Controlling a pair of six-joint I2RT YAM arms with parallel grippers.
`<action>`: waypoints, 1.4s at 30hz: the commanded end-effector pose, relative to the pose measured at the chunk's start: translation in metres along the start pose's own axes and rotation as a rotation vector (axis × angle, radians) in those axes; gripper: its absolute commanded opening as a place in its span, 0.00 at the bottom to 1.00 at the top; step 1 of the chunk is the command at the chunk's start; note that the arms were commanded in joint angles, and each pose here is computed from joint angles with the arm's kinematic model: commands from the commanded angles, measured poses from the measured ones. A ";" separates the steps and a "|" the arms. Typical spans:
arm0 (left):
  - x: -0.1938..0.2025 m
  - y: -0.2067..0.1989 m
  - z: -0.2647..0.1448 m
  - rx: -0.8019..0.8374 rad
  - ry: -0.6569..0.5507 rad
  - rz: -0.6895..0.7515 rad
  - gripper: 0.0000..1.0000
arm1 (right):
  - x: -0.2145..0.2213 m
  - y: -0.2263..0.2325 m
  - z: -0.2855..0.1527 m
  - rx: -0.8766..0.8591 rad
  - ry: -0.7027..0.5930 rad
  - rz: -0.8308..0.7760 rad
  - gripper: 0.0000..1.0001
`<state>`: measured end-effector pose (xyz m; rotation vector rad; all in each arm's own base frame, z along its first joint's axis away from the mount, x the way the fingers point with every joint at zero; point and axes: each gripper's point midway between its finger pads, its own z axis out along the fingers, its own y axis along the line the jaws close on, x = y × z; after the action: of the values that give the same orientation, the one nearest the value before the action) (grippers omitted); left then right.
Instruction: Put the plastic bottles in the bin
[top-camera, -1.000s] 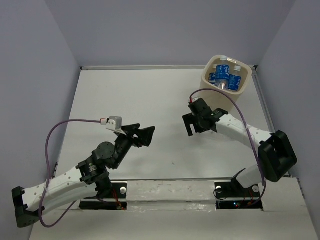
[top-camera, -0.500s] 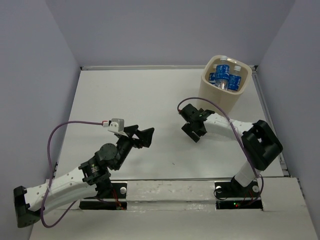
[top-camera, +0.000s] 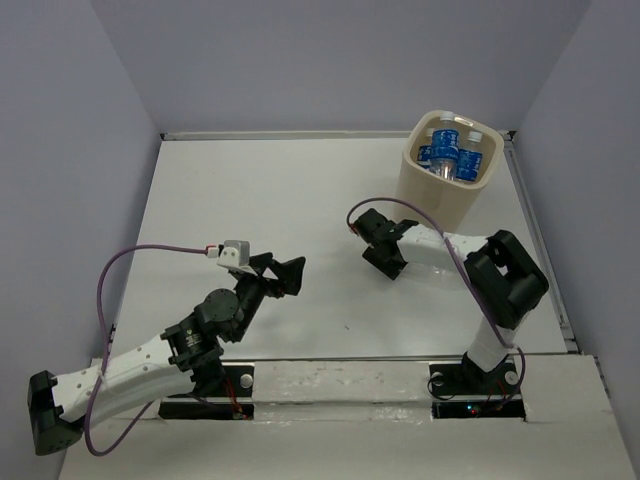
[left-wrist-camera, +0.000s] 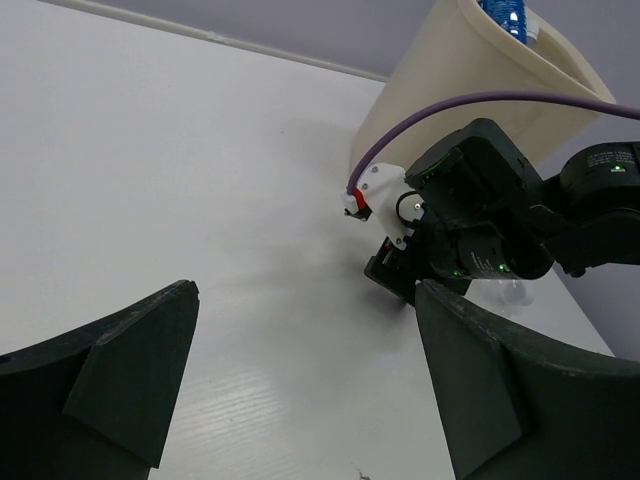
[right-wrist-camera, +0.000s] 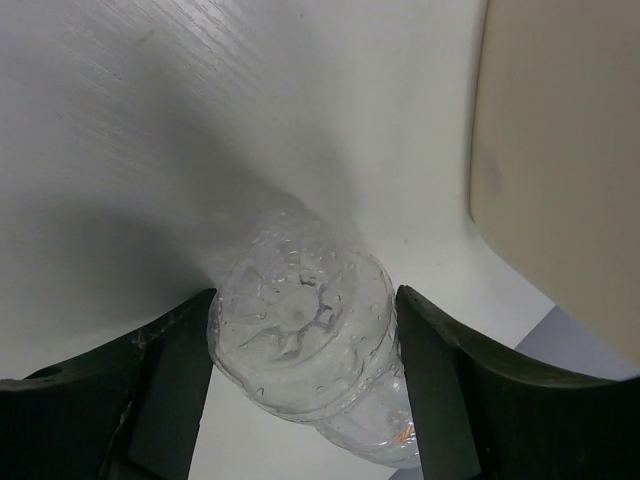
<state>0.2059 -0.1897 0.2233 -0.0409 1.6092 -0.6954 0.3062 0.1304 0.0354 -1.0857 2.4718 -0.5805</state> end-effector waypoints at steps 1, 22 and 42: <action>-0.010 0.005 0.001 -0.034 -0.056 -0.026 0.99 | -0.025 0.013 -0.006 -0.067 -0.087 0.033 0.47; -0.001 0.017 0.003 -0.085 -0.057 -0.030 0.99 | -0.160 -0.146 -0.355 0.062 -1.195 0.581 0.28; -0.001 0.015 0.003 -0.072 -0.055 -0.036 0.99 | -0.094 -0.345 -0.314 0.422 -1.151 1.061 0.23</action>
<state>0.2108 -0.1816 0.2097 -0.0879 1.6207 -0.6450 0.4191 0.0633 0.4853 0.1154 1.4466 -0.1466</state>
